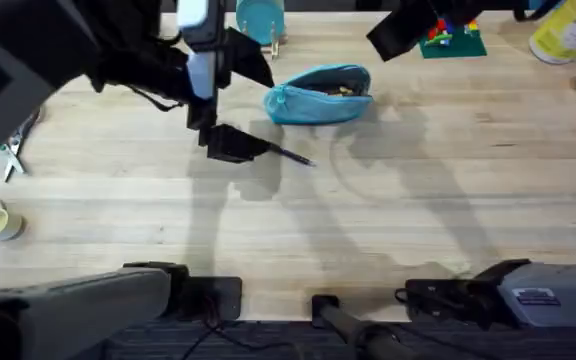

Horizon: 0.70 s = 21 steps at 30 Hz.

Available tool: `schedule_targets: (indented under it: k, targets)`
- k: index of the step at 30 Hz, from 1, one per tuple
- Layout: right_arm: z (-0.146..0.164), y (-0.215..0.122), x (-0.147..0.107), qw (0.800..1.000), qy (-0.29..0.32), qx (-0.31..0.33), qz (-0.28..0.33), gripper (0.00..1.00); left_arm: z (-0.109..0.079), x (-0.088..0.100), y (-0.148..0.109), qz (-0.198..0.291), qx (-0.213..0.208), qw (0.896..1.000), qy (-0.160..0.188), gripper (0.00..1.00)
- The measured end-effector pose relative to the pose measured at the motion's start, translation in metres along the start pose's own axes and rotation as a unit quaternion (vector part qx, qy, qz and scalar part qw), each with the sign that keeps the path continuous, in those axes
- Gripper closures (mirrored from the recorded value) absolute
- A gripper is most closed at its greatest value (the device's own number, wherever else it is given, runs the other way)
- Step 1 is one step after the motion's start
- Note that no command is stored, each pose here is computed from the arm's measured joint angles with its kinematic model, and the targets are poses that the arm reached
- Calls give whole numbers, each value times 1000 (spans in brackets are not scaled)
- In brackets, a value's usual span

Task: Unzip the bag, pick up the pens from the table one at a time and place them inside, then zip the bag closed.

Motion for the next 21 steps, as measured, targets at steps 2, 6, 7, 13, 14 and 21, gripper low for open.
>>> schedule_targets:
  k: [2,6,7,13,14,21]
  targets:
    - [0,0,0,1000,0,0,0,5,0,0,7,3,-13,1000,14,7]
    - [0,0,0,1000,0,0,0,5,-3,-2,23,22,-43,998,34,7]
    - [0,0,0,1000,0,0,0,5,-3,-3,28,30,-52,997,39,8]
    - [0,0,0,1000,0,0,0,5,-9,-10,52,69,-102,991,54,7]
    - [0,0,0,1000,0,0,0,5,-9,-11,55,76,-108,990,56,8]
    - [0,0,0,1000,0,0,0,5,-11,-20,81,131,-142,979,65,7]
Point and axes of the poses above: each hand's point on the last joint's axis, 136 mm out from that joint toward the fingers, its own y axis out along the fingers, its own z axis along the line the jaws close on, x = y × z, the point moved 7 cm from there along -y, back along the fingers, and after that the axes turned 8 degrees about y, right-handed, at the moved point
